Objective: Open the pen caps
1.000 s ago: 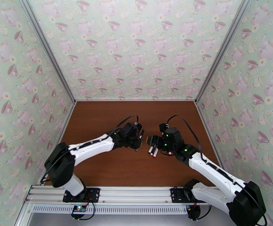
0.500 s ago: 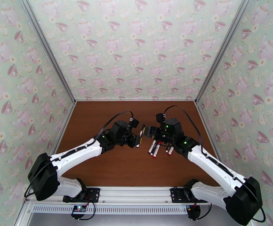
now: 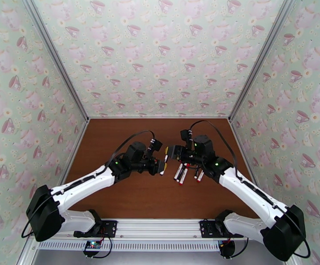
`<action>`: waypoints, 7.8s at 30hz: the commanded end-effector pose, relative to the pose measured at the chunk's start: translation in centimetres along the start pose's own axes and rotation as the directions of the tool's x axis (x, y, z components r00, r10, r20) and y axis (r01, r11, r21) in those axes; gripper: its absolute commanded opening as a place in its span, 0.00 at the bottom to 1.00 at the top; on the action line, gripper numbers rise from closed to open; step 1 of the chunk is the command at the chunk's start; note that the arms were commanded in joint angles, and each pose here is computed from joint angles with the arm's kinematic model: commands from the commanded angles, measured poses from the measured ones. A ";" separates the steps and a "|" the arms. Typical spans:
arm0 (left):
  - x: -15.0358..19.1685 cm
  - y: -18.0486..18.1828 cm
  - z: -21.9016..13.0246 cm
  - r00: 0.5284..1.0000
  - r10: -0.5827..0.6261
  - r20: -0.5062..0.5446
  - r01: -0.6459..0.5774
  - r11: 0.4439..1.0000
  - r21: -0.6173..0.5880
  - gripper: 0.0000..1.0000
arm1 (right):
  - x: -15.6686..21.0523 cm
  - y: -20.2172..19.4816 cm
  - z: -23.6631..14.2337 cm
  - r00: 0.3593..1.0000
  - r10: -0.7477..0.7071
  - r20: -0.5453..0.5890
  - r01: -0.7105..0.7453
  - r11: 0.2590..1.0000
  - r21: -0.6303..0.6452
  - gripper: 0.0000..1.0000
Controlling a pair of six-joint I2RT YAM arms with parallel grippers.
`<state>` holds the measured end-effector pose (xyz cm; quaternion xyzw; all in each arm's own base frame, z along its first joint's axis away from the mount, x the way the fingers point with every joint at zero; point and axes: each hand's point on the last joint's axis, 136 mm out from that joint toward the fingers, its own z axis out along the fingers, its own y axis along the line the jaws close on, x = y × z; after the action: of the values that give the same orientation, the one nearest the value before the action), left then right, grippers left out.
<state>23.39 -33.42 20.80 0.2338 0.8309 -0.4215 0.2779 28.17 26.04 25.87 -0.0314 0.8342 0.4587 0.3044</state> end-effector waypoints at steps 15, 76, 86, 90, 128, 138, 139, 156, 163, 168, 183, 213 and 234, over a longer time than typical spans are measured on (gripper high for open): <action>-0.6 -2.8 -0.9 1.000 0.006 0.018 -0.008 0.992 0.129 0.20 | -0.6 1.9 0.1 0.999 -0.025 -0.048 0.023 0.999 -0.030 0.30; 0.3 -4.5 -0.9 0.997 -0.005 -0.075 0.019 0.981 0.192 0.07 | -7.3 3.1 -5.1 0.971 -0.092 0.221 0.088 0.996 0.027 0.00; 0.1 -8.5 -2.5 0.993 0.023 -0.118 0.026 0.917 0.398 0.07 | -7.5 5.1 -5.9 0.962 -0.123 0.242 0.159 0.978 -0.134 0.00; 1.9 -6.7 -2.6 0.988 0.002 -0.153 0.043 0.955 0.292 0.06 | -7.6 5.4 -6.6 0.965 -0.108 0.238 0.146 0.978 -0.146 0.00; 8.3 -5.4 -3.8 0.989 0.001 -0.148 0.025 0.984 0.175 0.01 | -7.6 1.4 -8.0 0.938 -0.021 0.345 0.049 0.996 -0.073 0.00; 5.7 -7.3 -1.8 0.999 -0.007 -0.042 0.017 0.971 0.238 0.00 | -6.9 -0.9 -7.8 0.941 0.008 0.340 -0.012 1.000 0.011 0.00; 5.3 -7.4 -1.9 1.000 -0.019 -0.021 0.023 0.971 0.240 0.00 | -6.6 -1.4 -7.9 0.942 0.008 0.335 -0.022 0.999 0.039 0.00; -0.4 -6.5 -2.9 0.964 -0.136 0.227 0.075 0.963 0.259 0.01 | -1.1 -1.0 -8.6 0.974 0.040 0.222 -0.029 0.998 -0.056 0.51; -1.8 -8.2 -3.2 0.964 -0.109 0.244 0.029 0.951 0.309 0.01 | -1.1 0.7 -7.8 0.973 0.097 0.208 -0.061 0.983 -0.174 0.58; -2.2 -8.7 -3.2 0.965 -0.095 0.244 0.012 0.947 0.322 0.01 | -1.3 1.7 -7.4 0.974 0.113 0.194 -0.075 0.978 -0.194 0.61; -3.1 -9.6 -3.0 0.962 -0.080 0.260 -0.013 0.941 0.339 0.00 | -1.3 4.7 -5.9 0.980 0.159 0.122 -0.114 0.942 -0.315 0.53; 0.3 -6.5 -0.7 0.992 0.048 0.119 -0.056 0.996 0.065 0.00 | -2.2 2.5 -7.4 0.959 0.169 0.226 -0.145 0.982 -0.119 0.00; 1.4 -9.8 -3.7 0.998 -0.028 0.064 0.001 0.921 0.390 0.00 | -5.8 6.4 -8.8 0.960 0.026 0.280 0.052 0.962 -0.268 0.00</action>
<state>18.07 -35.86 29.95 0.2268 0.6968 -0.6044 0.3127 23.97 24.14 32.94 -0.0339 0.7456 0.5879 0.3120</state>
